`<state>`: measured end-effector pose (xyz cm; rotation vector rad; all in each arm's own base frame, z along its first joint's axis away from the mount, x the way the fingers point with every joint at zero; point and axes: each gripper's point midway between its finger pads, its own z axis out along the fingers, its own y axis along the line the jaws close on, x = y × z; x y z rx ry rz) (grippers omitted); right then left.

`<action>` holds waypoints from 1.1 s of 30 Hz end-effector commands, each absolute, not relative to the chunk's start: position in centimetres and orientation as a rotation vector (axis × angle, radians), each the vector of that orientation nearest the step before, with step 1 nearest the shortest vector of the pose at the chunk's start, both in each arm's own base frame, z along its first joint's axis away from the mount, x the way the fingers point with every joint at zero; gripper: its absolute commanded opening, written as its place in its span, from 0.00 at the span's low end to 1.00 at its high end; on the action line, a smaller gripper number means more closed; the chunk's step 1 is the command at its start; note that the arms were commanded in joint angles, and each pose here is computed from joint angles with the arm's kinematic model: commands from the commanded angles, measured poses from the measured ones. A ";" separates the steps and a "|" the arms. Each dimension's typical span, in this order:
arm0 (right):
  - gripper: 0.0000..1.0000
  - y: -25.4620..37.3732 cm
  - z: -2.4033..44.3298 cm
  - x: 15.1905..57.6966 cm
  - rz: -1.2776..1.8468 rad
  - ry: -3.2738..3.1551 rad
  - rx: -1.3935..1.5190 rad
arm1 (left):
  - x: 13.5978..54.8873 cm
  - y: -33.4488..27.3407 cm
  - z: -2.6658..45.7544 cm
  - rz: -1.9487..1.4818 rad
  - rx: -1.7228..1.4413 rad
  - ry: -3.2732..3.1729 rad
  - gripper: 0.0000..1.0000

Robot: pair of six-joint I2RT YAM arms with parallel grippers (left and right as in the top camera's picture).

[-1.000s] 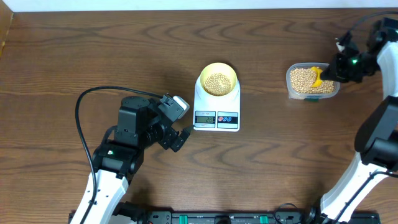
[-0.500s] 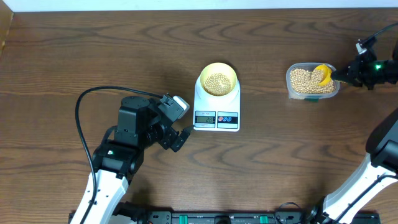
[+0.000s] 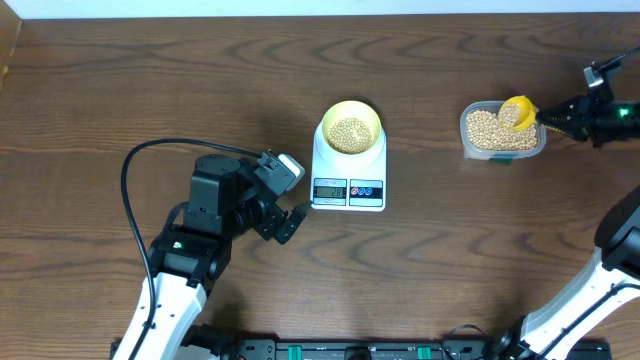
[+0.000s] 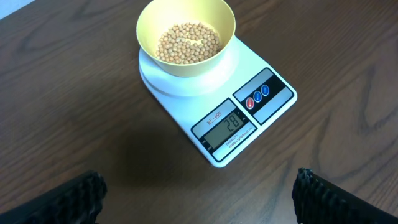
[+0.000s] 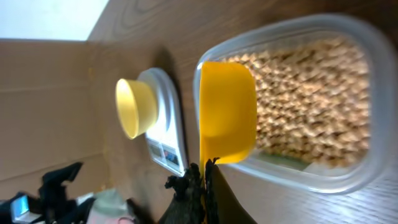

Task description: Scoop item into bowl and weigh 50g on scale

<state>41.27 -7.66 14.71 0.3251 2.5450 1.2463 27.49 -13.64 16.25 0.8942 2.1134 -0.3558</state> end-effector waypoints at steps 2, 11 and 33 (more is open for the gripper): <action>0.01 -6.7 15.9 41.1 1.347 2.471 0.267 | 27.6 -13.8 17.0 -0.362 0.895 2.091 0.97; 0.01 -4.6 18.4 41.8 1.500 2.318 0.207 | 27.6 -13.8 17.0 -0.362 0.895 2.091 0.98; 0.01 10.8 19.8 44.8 1.717 2.332 -0.084 | 27.6 -13.8 17.0 -0.362 0.895 2.090 0.97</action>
